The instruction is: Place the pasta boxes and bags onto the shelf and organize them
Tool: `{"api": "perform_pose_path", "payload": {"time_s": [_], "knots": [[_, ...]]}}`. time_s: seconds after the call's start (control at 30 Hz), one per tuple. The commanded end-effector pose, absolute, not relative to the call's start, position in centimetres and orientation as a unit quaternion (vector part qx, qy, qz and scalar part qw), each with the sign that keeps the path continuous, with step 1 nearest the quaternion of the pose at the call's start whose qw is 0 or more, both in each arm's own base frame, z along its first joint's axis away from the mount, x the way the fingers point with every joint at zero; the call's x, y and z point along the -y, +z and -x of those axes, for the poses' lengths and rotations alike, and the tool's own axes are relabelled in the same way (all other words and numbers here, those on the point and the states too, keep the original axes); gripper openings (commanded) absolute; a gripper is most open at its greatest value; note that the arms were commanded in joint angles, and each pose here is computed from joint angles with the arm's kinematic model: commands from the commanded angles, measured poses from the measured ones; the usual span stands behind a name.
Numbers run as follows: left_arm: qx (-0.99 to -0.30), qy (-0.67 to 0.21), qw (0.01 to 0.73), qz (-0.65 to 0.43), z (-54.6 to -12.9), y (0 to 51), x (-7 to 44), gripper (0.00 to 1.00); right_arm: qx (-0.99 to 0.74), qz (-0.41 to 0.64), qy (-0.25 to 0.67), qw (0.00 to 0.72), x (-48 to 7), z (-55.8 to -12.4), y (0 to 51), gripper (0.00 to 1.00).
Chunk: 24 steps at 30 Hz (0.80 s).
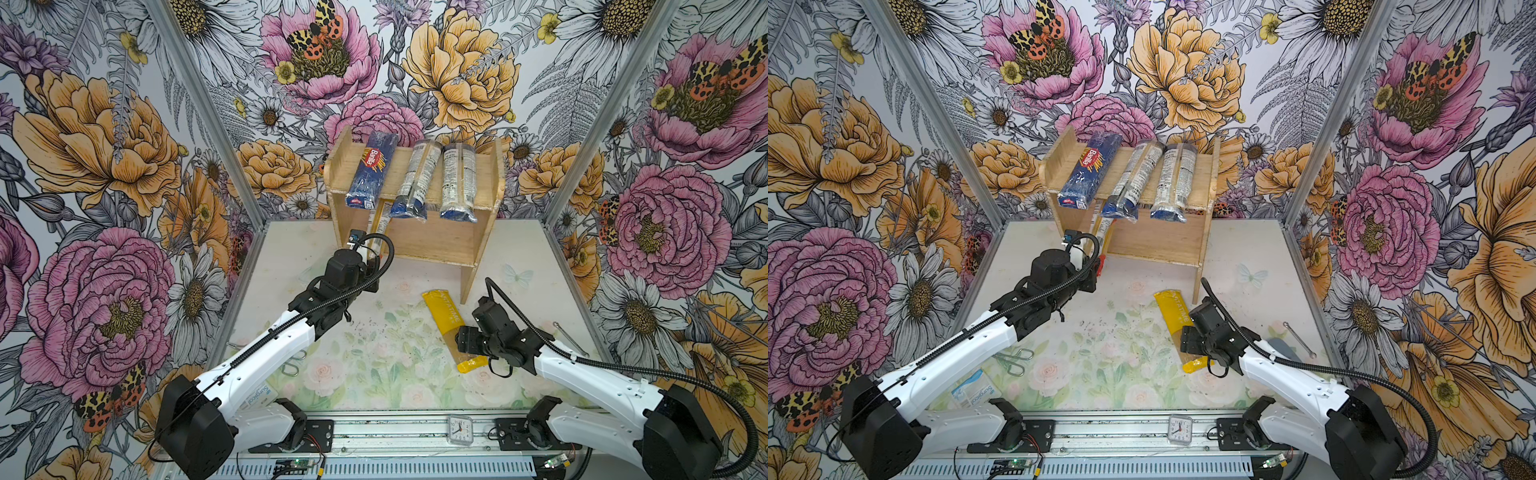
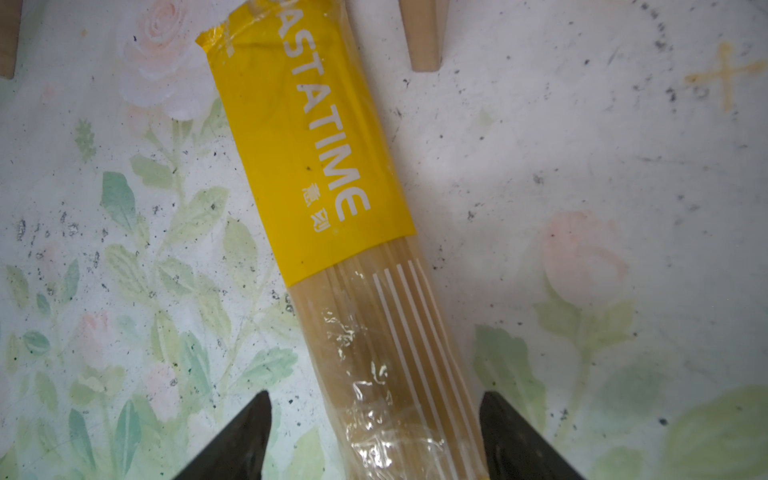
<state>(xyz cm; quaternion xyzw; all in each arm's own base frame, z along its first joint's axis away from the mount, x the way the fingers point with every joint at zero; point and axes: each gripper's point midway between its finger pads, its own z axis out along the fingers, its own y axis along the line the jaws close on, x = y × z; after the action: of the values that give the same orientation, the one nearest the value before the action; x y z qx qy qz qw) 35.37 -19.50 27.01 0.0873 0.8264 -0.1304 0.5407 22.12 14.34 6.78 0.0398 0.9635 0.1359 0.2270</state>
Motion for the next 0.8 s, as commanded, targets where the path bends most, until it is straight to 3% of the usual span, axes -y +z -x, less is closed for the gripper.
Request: {"api": "perform_pose_path", "payload": {"time_s": [0.0, 0.77], "knots": [[-0.736, -0.177, 0.651, -0.056, -36.8, 36.4, 19.8, 0.0, -0.96, -0.049, 0.132, 0.243, -14.0, -22.7, 7.0, 0.8], [-0.734, -0.18, 0.652, -0.054, -37.9, 36.1, 20.1, 0.0, -0.96, -0.047, 0.13, 0.243, -14.0, -22.8, 7.1, 0.8]]}}
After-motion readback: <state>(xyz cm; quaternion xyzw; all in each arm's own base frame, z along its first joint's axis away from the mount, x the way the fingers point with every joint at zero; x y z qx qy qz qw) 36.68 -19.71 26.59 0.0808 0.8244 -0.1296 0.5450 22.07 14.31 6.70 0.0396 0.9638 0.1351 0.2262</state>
